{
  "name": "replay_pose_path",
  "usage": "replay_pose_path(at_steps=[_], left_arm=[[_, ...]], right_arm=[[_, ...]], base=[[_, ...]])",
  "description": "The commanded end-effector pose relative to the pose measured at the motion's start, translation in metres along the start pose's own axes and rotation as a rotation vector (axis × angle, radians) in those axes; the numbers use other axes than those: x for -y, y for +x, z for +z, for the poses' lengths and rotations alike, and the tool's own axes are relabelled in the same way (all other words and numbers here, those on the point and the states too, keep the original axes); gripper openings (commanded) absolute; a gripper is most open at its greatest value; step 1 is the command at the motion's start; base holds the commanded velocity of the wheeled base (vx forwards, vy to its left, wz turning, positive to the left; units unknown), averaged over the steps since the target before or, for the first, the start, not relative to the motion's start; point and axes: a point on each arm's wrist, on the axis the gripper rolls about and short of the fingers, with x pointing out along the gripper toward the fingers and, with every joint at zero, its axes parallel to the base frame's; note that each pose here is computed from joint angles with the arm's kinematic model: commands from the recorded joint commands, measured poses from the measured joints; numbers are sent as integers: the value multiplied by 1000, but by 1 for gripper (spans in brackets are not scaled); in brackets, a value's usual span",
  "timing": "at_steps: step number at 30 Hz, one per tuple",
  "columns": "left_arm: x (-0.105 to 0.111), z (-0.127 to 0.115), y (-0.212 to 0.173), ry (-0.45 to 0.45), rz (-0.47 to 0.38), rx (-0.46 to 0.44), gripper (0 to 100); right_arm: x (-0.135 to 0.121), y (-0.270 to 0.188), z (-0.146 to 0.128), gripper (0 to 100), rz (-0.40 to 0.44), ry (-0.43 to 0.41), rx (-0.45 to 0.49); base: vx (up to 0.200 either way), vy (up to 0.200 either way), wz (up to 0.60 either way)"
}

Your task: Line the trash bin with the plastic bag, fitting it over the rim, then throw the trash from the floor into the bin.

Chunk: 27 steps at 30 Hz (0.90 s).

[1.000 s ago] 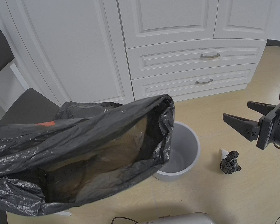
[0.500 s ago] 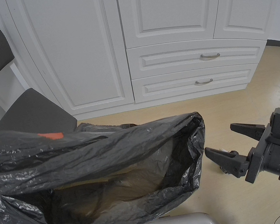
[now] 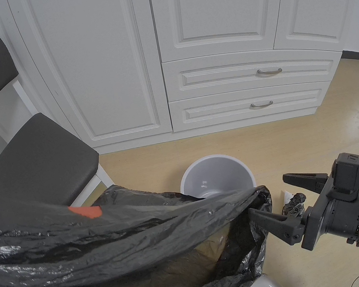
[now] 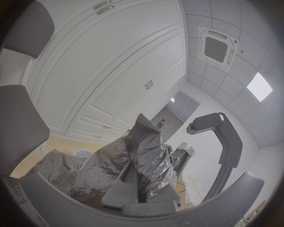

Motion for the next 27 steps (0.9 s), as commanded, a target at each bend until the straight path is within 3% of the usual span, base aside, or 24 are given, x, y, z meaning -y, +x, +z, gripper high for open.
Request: replay_pose_path(at_steps=[1,6,19,27], left_arm=[[0,-1,0,-1,-6,-3,0],[3,0,-2,11,-12,9,0],[7,1,-7,29,-30,22,0],[8,1,-8,33,-37,25,0]], right_arm=[[-3,10,-11,100,-3,-3,-54],[-2,11,-20,100,-10,-16,-98],[-2,10,-16,100,8,5,-84],[-14,9,-18,100,118,78,-106]], base=[[0,0,0],[0,0,0],[0,0,0],[0,0,0]])
